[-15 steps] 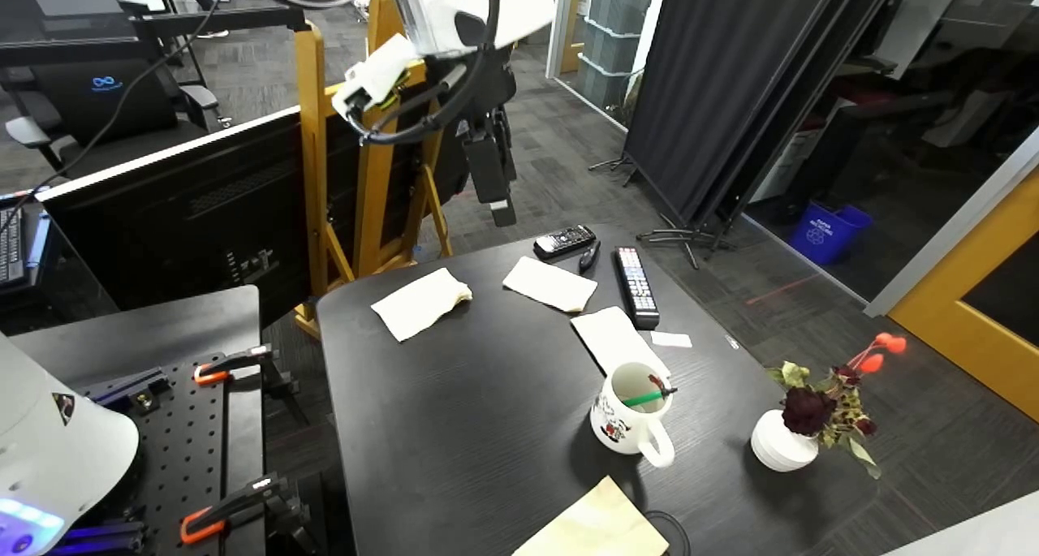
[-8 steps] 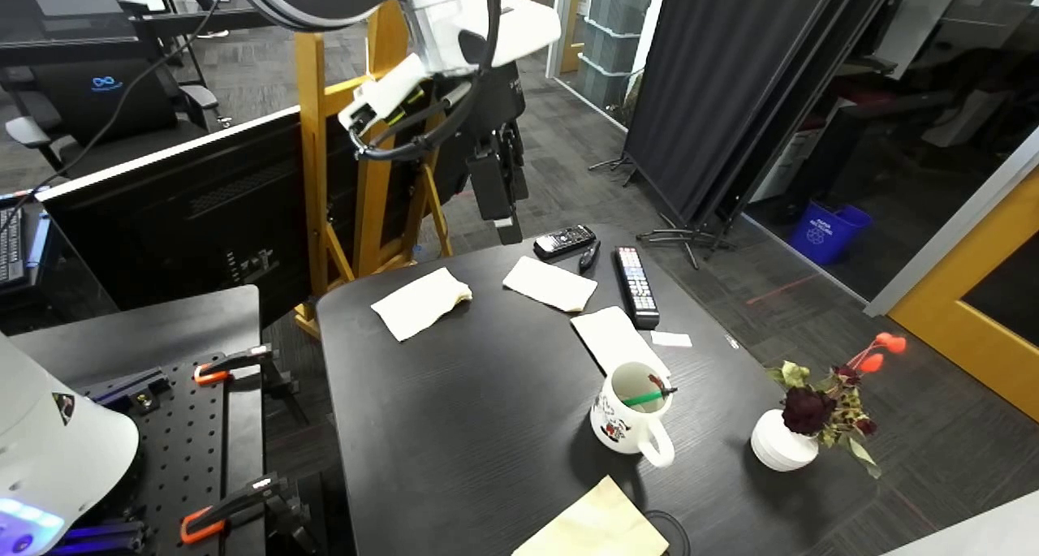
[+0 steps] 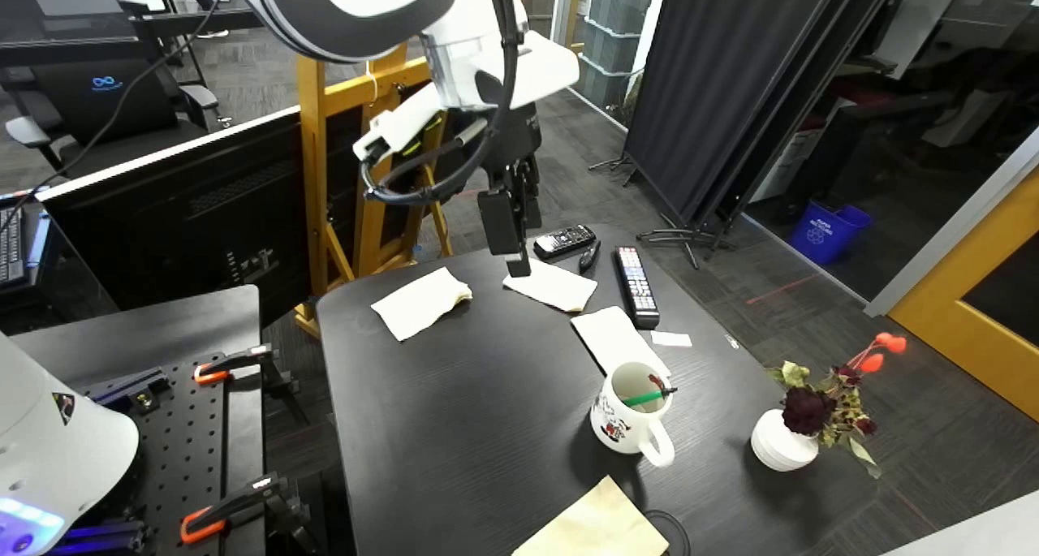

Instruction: Put the pen on the table

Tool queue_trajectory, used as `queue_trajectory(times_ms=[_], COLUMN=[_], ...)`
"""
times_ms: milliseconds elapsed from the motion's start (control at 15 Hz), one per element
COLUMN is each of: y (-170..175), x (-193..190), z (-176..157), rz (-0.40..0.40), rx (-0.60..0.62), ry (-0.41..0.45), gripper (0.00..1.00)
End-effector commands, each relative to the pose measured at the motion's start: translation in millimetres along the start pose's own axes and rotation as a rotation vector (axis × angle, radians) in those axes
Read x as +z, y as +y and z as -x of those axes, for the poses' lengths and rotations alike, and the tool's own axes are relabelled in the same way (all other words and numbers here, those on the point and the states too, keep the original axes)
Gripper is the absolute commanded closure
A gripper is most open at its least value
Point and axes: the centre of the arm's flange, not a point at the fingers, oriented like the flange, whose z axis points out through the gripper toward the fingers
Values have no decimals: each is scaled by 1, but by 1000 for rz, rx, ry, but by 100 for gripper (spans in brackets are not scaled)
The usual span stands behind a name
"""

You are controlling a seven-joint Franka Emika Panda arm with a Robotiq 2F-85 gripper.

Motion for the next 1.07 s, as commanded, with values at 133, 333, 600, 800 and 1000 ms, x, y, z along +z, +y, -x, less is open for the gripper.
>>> queue_trajectory(times_ms=[133,333,600,800,1000], y=[16,22,22,19,12], x=[50,75,103,122,136], z=[-43,-61,-87,-102,-110], rz=[-6,-9,-8,-1,5], rx=[58,62,71,75,64], ry=[12,30,71,72,56], gripper=[0,0,0,0,0])
